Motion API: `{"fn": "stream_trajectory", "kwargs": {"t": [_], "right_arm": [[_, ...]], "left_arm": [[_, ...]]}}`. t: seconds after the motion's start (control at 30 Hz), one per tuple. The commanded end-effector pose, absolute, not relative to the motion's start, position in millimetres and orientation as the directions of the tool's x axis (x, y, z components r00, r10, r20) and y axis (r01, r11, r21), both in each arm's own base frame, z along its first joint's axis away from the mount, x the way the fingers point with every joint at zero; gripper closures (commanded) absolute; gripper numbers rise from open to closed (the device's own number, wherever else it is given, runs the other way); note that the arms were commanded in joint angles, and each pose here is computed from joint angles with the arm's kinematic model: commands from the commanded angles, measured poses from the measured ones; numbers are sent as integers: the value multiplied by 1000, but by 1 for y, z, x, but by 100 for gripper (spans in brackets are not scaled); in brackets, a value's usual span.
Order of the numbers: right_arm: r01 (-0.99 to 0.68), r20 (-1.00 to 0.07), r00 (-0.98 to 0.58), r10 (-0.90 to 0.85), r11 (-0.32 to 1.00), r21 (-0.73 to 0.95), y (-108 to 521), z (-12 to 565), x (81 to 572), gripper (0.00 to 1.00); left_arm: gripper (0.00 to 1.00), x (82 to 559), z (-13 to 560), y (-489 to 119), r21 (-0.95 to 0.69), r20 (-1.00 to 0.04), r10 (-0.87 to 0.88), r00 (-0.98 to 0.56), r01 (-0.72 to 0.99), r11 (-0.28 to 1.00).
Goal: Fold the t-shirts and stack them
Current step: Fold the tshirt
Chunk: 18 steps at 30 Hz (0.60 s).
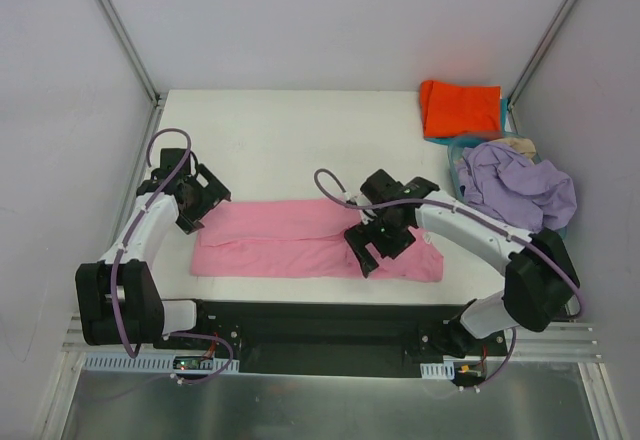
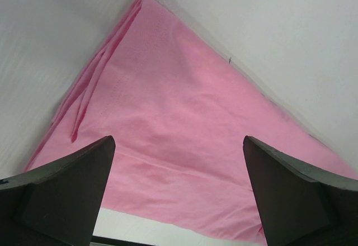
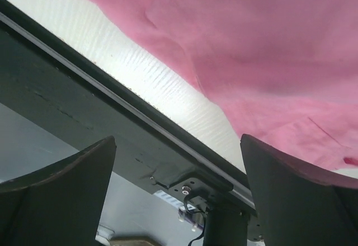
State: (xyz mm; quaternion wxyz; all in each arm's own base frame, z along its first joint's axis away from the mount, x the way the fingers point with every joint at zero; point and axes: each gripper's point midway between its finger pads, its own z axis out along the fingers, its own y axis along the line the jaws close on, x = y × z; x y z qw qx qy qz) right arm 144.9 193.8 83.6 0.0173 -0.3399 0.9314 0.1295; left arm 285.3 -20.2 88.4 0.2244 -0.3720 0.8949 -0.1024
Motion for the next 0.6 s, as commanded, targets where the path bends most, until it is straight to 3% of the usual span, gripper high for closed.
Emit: {"fn": "stream_trajectory", "kwargs": {"t": [0.0,0.13,0.3,0.47,0.57], "right_arm": [[-509,-285,-851,-441,828,237,193,124,180,3],[-228,-229,-961,-152,906,355,179,120,191,3],[-55,-133,-991,-8,934,354,159,104,175,1],[85,-26,-995,97,950,302,144,72,162,19],[114,-25,-992,126,954,276,141,58,167,28]], "left_arm": [[1,291,103,-29,-398,-311,-703,-640,-584,708],[1,294,102,-42,-418,-279,-691,-667,-564,713],[1,296,89,-60,-397,-250,-652,-716,-539,743],[1,293,71,-68,-369,-199,-629,-751,-537,758],[1,290,63,-64,-341,-195,-634,-748,-554,759]]}}
